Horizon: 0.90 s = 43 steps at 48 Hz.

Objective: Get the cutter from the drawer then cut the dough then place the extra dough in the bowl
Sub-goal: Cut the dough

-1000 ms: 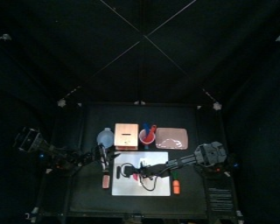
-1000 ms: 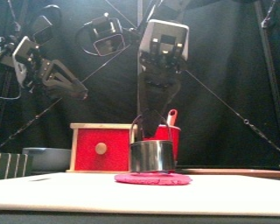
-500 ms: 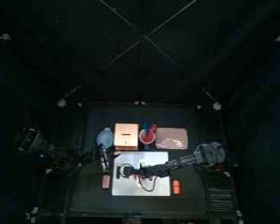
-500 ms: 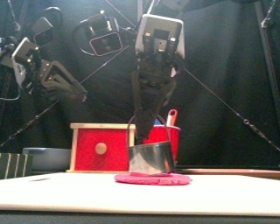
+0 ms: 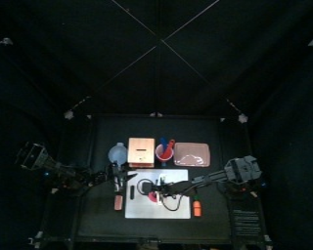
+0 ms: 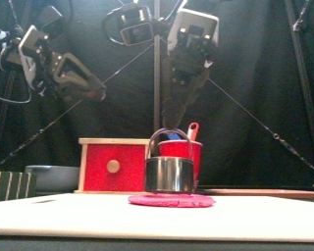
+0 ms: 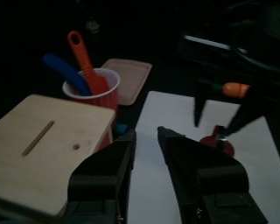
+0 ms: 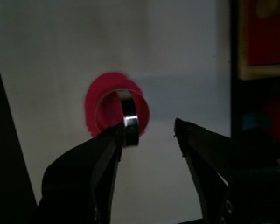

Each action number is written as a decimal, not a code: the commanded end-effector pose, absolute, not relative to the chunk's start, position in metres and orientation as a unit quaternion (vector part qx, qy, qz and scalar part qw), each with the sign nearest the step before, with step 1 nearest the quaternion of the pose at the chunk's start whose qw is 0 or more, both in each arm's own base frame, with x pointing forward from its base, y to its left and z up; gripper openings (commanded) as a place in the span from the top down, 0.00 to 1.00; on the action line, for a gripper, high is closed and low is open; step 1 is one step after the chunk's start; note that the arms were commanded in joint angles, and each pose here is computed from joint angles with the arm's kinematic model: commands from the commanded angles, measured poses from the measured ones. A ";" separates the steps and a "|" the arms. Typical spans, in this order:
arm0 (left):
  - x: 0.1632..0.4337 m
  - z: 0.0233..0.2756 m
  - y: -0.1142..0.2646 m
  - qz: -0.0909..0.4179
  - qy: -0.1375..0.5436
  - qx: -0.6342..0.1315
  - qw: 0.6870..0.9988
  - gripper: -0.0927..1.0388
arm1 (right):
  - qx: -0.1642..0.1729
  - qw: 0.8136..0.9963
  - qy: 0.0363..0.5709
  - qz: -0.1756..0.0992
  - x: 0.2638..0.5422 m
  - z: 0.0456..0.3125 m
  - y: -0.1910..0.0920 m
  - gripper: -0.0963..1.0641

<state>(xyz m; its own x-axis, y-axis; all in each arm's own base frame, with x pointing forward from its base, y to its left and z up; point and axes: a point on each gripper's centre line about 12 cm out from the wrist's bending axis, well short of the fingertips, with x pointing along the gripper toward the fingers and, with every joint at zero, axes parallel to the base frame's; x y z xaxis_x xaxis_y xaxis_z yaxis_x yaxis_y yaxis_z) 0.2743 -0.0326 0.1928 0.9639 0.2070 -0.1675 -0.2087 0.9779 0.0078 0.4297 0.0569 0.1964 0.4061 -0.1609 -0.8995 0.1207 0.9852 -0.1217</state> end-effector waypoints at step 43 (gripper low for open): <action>0.361 0.136 -0.106 0.013 0.169 0.029 0.985 0.06 | 0.076 0.938 0.333 0.053 0.377 0.148 0.059 0.19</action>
<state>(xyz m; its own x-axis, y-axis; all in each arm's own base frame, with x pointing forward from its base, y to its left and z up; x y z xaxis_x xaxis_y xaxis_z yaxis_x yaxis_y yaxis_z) 0.3533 -0.1023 0.1292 0.9379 0.0434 -0.3443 -0.0172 0.9967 0.0790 0.3667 0.0637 0.1376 0.7455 0.1557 -0.6480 -0.0536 0.9832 0.1746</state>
